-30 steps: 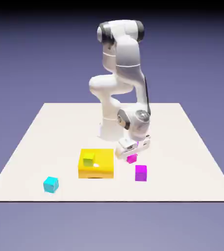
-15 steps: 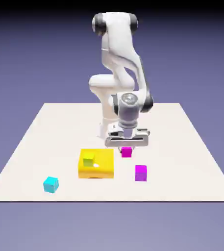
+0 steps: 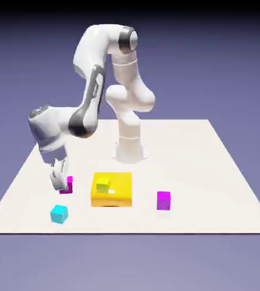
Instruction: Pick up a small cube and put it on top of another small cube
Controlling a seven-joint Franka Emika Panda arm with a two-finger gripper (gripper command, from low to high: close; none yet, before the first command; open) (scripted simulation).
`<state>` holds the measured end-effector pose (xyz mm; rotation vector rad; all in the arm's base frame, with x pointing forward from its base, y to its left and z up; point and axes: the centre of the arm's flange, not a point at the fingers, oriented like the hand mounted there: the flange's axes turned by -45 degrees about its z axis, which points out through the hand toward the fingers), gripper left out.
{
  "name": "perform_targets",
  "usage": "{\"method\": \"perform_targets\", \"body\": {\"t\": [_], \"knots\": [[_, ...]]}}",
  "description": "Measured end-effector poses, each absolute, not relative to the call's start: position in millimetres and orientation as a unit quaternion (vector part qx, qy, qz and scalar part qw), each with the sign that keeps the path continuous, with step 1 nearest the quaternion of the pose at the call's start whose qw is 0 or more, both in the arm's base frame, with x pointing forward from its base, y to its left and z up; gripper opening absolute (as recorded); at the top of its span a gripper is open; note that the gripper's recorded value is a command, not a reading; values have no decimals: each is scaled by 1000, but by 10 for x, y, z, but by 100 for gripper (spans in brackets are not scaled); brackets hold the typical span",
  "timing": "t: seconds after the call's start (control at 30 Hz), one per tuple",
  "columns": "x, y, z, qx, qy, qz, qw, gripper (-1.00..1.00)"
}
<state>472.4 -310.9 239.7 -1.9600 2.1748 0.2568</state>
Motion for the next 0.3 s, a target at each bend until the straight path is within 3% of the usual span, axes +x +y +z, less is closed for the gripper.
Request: {"method": "perform_targets", "body": {"t": [0.07,0.17,0.2,0.3], "knots": [[4715,-3120,2371,-662,738,89,101,-100],[4733,-3012,1796,-662,738,89,101,-100],[4729,-2988,1689,-662,738,89,100,100],[4734,-3029,1878,-662,738,89,100,100]]}}
